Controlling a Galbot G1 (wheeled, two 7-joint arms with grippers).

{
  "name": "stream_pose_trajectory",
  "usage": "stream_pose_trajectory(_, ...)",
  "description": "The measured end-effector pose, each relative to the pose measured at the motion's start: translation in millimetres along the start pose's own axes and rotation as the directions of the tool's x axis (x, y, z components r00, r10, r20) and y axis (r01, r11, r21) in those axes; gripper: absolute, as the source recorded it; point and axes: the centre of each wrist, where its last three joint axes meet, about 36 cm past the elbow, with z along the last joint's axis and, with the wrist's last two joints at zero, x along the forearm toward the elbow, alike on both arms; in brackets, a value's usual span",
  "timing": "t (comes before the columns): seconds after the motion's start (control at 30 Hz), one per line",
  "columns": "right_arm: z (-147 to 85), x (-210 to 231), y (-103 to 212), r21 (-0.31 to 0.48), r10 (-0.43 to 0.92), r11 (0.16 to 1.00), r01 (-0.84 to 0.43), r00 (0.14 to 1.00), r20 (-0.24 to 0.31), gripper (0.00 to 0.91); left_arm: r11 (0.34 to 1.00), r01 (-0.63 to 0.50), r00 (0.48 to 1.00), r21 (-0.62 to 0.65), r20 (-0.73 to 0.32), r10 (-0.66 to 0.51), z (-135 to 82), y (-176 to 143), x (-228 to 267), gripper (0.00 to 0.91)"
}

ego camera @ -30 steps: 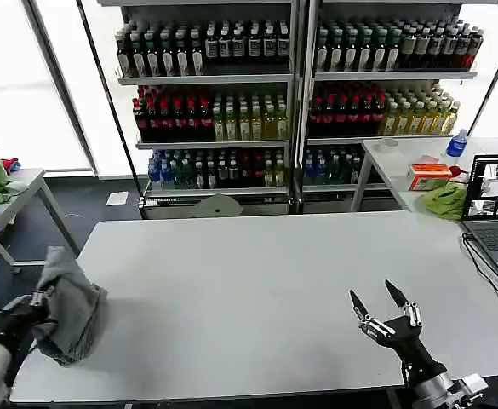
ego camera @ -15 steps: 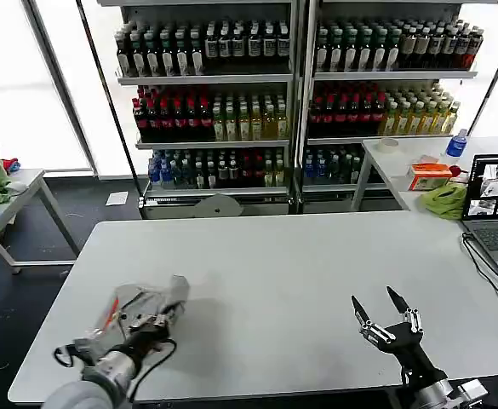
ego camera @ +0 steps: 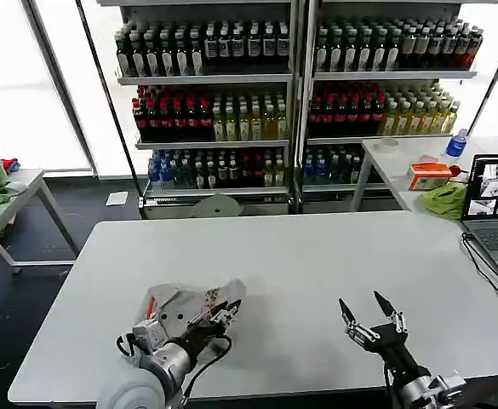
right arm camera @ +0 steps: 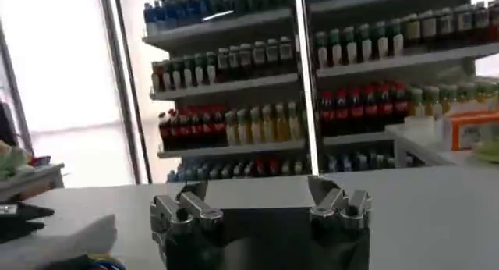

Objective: Fold and organize the clothes.

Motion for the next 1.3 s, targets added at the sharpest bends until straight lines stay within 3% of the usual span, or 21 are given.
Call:
stream_pose_trajectory(0.27,0,-22,17,-0.044,-0.046,0.998,0.042,0.996,-0.077,0.907,0.999,-0.038,0.998,0.007,0.060,0.037,-17,0,17,0.907)
stream_pose_trajectory(0.63,2,-67,67,-0.168,-0.137,0.980,0.109,0.977,-0.165,0.907,0.998,0.054,0.966,-0.034,0.253,-0.044,-45,38,49,0.907)
stream_pose_trajectory(0.97,23,-93,129,-0.265,-0.246,0.949,0.173,0.930,-0.273,0.907,0.986,0.158,0.926,-0.052,0.356,-0.130,-47,60,80,0.907)
stream_pose_trajectory(1.2,35,-100,150,-0.303,-0.287,0.934,0.189,0.902,-0.323,0.897,0.977,0.209,0.910,-0.048,0.376,-0.176,-45,70,92,0.907)
stream_pose_trajectory(1.23,37,-101,152,-0.306,-0.289,0.933,0.188,0.899,-0.328,0.746,0.976,0.213,0.908,-0.047,0.378,-0.180,-45,70,94,0.907)
stream_pose_trajectory(1.27,38,-102,153,-0.311,-0.290,0.932,0.186,0.897,-0.333,0.322,0.975,0.217,0.907,-0.046,0.379,-0.184,-44,71,94,0.907)
stream_pose_trajectory(1.3,40,-103,154,-0.315,-0.292,0.931,0.185,0.895,-0.337,0.161,0.975,0.219,0.906,-0.046,0.381,-0.186,-44,71,95,0.907)
